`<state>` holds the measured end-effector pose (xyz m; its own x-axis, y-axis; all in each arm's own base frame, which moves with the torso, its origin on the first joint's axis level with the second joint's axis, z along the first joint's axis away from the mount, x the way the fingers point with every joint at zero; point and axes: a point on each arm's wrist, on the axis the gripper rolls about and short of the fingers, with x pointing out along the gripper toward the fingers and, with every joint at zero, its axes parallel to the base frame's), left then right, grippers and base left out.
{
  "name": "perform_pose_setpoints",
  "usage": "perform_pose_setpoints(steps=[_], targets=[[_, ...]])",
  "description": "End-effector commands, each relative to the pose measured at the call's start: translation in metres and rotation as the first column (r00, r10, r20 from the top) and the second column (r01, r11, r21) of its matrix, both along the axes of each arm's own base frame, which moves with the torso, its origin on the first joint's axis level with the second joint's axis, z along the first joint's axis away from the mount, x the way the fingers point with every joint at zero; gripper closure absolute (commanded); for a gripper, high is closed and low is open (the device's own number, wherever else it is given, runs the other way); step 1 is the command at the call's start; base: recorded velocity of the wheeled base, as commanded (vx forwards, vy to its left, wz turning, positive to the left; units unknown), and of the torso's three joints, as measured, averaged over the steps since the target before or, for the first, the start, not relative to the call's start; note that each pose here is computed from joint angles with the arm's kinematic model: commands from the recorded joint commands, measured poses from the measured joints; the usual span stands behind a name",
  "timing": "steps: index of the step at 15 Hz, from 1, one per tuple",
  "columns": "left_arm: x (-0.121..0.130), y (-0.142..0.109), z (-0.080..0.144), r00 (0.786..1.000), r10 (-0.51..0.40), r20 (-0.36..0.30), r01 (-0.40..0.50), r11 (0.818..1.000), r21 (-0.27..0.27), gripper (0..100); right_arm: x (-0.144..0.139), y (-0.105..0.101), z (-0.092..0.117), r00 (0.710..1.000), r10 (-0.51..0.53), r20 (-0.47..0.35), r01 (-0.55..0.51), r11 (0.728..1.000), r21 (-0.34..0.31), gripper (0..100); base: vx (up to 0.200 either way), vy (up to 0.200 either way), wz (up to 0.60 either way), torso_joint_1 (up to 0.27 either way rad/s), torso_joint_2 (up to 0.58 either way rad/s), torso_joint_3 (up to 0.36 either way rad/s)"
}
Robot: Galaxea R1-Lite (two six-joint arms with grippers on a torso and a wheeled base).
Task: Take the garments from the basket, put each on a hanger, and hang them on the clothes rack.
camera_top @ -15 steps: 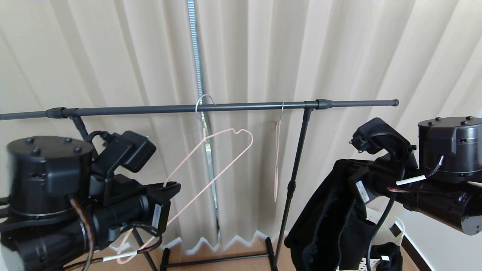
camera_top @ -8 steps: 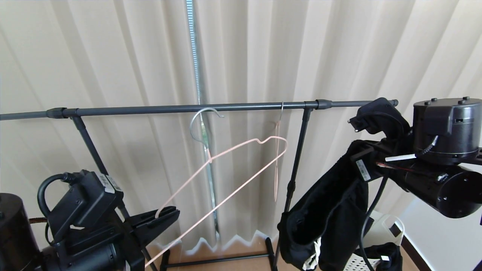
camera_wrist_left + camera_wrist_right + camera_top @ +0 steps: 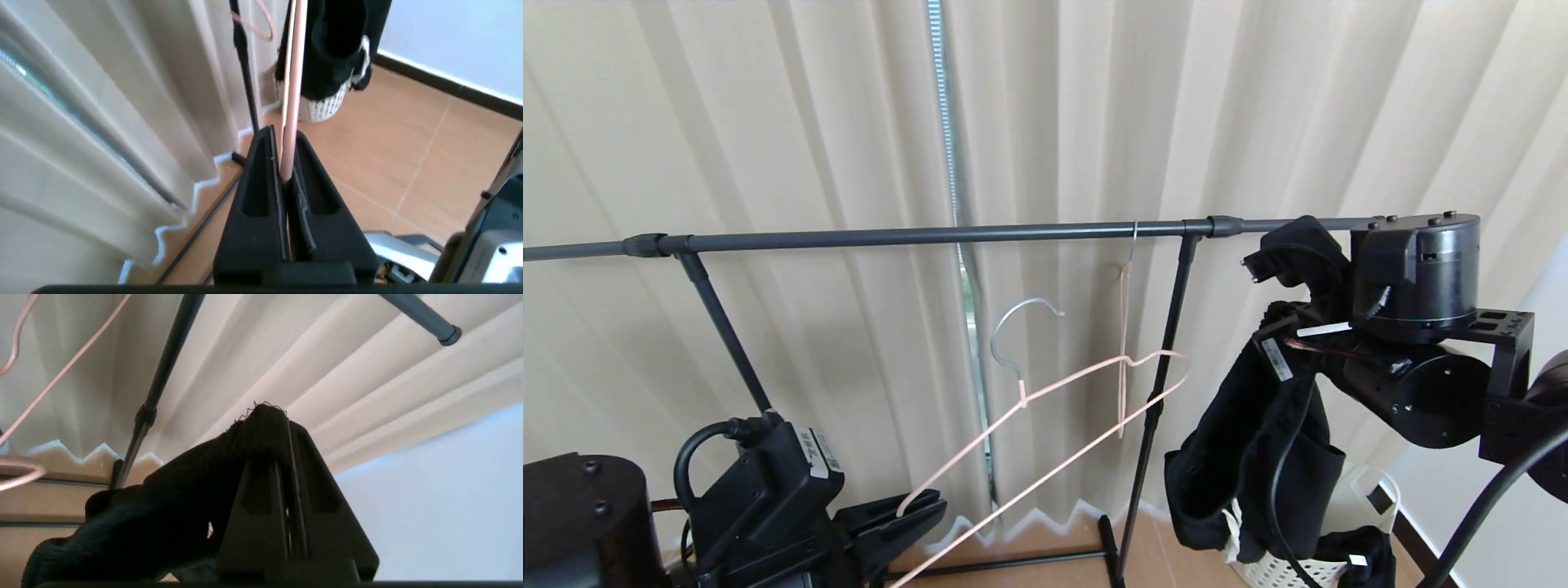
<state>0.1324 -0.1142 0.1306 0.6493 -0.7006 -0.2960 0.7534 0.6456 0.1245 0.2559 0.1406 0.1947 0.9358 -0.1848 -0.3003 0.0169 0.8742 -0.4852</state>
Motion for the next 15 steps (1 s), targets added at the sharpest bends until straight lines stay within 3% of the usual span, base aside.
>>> perform_pose_setpoints(steps=[1, 4, 9, 15], targets=[[0.001, -0.005, -0.013, 0.999, -0.019, -0.040, 0.020, 0.999, 0.032, 100, 0.005, 0.004, -0.007, 1.000, 0.001, -0.020, -0.001, 1.000, -0.012, 100, 0.000, 0.000, 0.00, 0.000, 0.00, 0.000], [-0.001, -0.007, -0.016, 0.999, -0.032, -0.044, 0.034, 0.999, 0.035, 100, 0.003, 0.006, -0.007, 1.000, -0.010, -0.013, 0.010, 1.000, -0.017, 100, 0.000, 0.000, 0.00, 0.000, 0.00, 0.000], [-0.004, -0.009, -0.015, 0.998, -0.053, -0.040, 0.054, 0.998, 0.028, 100, -0.008, 0.027, -0.011, 0.999, 0.051, -0.017, -0.052, 0.999, -0.017, 100, 0.000, 0.000, 0.00, 0.000, 0.00, 0.000], [-0.004, -0.009, -0.014, 0.998, -0.051, -0.037, 0.052, 0.998, 0.025, 100, -0.003, 0.041, -0.023, 0.999, 0.026, -0.026, -0.026, 1.000, 0.012, 100, 0.000, 0.000, 0.00, 0.000, 0.00, 0.000]])
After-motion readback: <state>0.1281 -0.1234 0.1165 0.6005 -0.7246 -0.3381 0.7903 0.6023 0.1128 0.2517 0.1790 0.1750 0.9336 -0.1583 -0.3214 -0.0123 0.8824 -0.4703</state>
